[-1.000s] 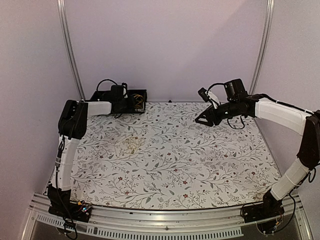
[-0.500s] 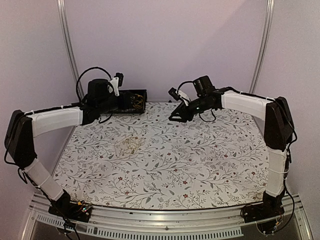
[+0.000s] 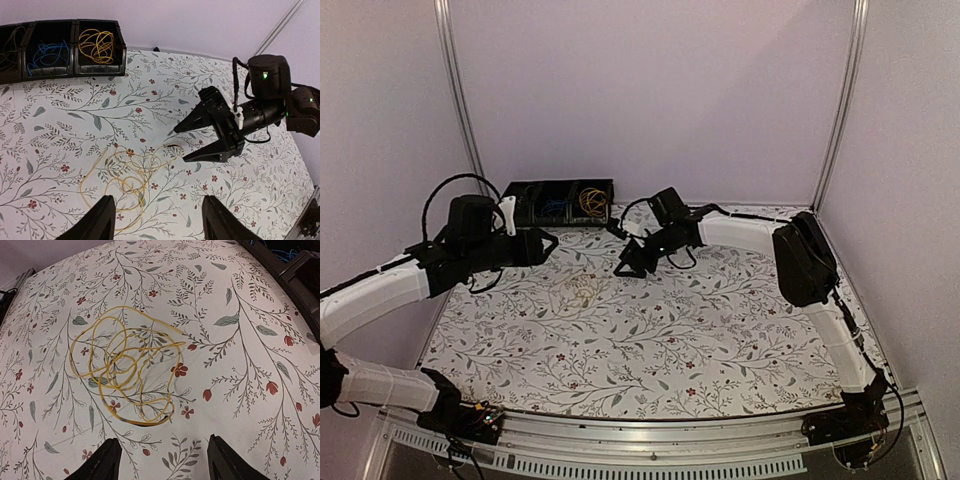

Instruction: Untangle the cables

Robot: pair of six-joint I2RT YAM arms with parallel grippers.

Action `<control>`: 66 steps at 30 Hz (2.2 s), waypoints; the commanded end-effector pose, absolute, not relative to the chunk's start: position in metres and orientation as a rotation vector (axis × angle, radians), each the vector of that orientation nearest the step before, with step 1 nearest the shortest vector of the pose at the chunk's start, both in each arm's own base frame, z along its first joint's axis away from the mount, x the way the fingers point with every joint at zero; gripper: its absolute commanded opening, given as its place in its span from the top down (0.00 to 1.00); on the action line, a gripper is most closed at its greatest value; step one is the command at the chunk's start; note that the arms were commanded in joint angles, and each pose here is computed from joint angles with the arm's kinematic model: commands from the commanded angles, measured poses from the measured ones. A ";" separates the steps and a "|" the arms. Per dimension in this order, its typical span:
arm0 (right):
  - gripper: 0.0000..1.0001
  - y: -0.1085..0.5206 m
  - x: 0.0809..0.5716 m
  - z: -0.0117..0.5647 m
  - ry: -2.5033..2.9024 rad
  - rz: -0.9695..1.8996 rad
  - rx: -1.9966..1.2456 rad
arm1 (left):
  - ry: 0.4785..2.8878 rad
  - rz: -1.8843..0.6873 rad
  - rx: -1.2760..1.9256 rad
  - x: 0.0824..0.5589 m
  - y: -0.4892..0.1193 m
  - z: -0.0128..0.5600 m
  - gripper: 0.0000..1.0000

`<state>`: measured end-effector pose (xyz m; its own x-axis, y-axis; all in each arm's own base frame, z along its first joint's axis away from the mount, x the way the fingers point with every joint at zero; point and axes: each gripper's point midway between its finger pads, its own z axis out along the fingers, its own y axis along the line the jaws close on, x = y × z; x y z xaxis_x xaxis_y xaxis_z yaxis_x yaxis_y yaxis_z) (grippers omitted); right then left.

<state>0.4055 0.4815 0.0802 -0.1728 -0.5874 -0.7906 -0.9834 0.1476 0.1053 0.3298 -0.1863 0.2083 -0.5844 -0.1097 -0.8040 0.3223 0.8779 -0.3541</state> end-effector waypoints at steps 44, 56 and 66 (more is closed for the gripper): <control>1.00 0.430 0.319 0.503 1.160 1.066 -1.228 | 2.400 -0.494 -0.020 0.423 -0.230 0.002 0.00; 1.00 0.317 0.313 0.643 0.953 0.875 -0.930 | 2.455 -0.416 -0.012 0.397 -0.221 -0.019 0.00; 1.00 0.332 0.347 0.534 1.206 0.846 -1.036 | 2.122 -0.331 0.040 0.428 -0.224 0.132 0.00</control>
<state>0.3294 0.3263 0.5855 0.2639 0.0829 -0.9610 -0.9205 0.3192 -0.2252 0.4129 -0.2301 0.0490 -0.6808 -0.0858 -0.7274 0.1761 0.9448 -0.2762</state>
